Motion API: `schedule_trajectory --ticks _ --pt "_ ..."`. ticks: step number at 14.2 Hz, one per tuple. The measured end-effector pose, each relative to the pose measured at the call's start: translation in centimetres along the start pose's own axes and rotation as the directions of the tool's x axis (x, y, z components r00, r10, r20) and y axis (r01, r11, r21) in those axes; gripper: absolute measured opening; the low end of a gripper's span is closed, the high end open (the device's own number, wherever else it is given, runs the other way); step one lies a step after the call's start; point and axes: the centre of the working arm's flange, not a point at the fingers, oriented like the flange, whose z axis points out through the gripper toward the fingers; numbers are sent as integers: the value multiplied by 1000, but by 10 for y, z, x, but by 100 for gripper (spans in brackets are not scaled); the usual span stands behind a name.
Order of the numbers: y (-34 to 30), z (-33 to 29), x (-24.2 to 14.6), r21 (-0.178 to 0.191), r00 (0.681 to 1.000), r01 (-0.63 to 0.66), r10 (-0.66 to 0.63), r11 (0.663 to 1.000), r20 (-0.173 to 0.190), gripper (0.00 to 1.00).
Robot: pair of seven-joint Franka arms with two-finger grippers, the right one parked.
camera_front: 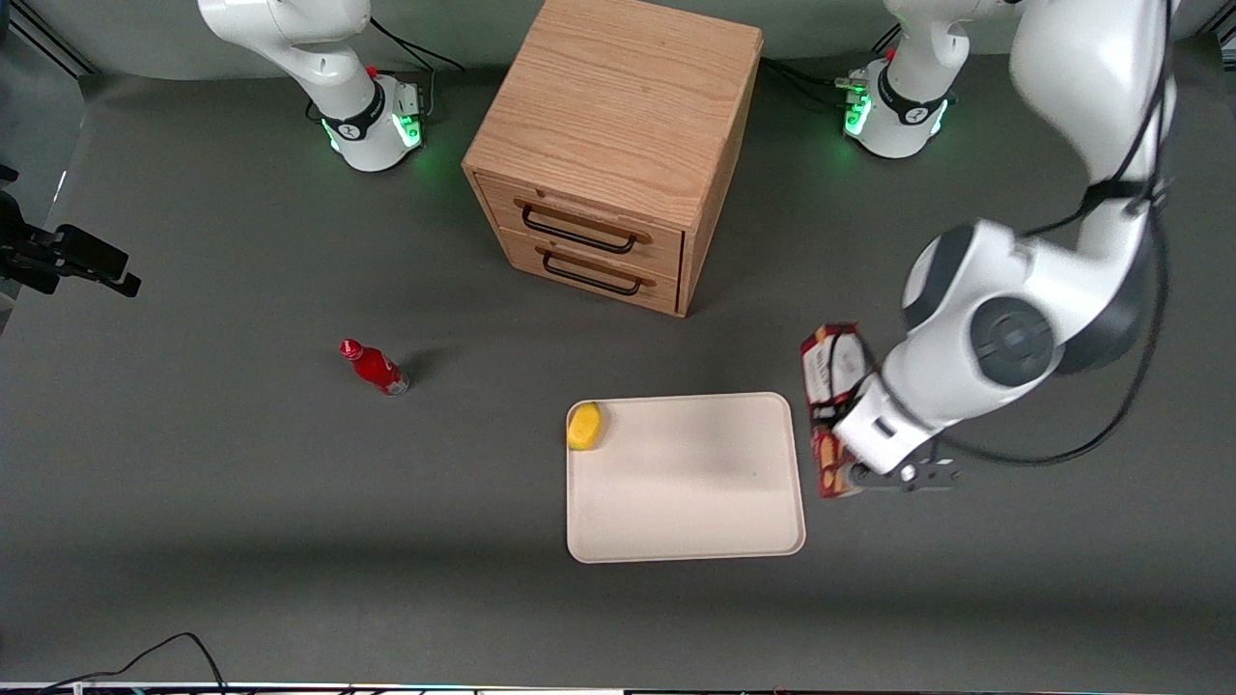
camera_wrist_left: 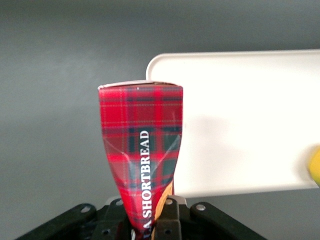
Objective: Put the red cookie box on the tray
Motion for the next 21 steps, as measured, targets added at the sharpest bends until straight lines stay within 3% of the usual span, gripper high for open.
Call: schedule_trajectory --ticks 4,6,9,12,14,17,21 --pt "17 111 0 9 988 46 -44 999 -149 18" --pt "21 129 -6 16 983 61 -57 998 -176 18" --pt "17 108 -3 40 980 72 -63 997 -188 46" --pt "4 47 -4 116 986 103 -86 988 -142 78" --pt "-11 -19 -14 123 998 47 -40 991 -57 99" --pt "-93 -122 -30 86 995 -82 77 993 60 100" --pt "-213 -204 -67 40 970 -209 203 977 131 100"
